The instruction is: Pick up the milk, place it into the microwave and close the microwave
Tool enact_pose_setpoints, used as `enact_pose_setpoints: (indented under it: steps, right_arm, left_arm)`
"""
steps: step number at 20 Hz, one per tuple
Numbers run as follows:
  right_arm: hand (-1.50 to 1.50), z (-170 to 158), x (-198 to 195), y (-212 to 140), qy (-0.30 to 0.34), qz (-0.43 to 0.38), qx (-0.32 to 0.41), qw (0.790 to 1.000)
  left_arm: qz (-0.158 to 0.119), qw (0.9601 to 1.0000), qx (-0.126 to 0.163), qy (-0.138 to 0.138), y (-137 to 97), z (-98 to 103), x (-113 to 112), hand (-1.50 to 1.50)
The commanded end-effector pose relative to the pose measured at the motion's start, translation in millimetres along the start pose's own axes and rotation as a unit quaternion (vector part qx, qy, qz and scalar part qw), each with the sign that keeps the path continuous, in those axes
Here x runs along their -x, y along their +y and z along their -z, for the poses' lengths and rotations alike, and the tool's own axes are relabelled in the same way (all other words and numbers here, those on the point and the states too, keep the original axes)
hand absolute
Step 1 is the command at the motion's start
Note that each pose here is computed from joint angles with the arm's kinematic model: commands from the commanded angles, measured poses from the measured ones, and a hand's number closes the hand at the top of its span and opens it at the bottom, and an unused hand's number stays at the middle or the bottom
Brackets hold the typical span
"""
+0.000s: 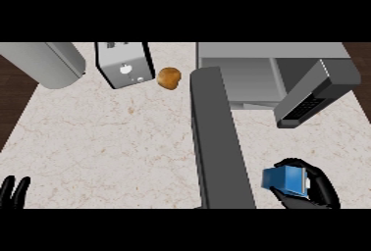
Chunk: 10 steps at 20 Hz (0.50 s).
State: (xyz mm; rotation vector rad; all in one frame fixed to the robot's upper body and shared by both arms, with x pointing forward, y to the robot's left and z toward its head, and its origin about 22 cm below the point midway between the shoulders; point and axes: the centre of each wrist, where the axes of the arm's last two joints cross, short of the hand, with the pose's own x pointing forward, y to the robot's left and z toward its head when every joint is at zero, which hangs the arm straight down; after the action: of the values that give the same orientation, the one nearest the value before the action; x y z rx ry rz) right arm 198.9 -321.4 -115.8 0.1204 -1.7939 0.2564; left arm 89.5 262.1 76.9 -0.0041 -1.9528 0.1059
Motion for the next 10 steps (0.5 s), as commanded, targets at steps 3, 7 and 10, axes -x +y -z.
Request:
enact_pose_setpoints:
  steps: [3,7,10]
  right_arm:
    - [1.50,24.6,-14.1,23.4,-0.065,0.008,0.041,0.997]
    - [1.50,11.8,-27.1,48.1,-0.090,0.034,0.002,0.995]
    - [1.50,29.0,-23.5,-3.0,-0.099,0.037,0.034,0.994]
  left_arm:
    - [-0.008,0.9999,0.001,0.009,3.7,-9.7,-7.4,-1.50]
    - [0.005,1.0000,-0.006,-0.004,6.4,4.7,10.6,-1.50]
    - [-0.004,1.0000,0.006,0.001,-3.9,-3.6,7.0,-1.50]
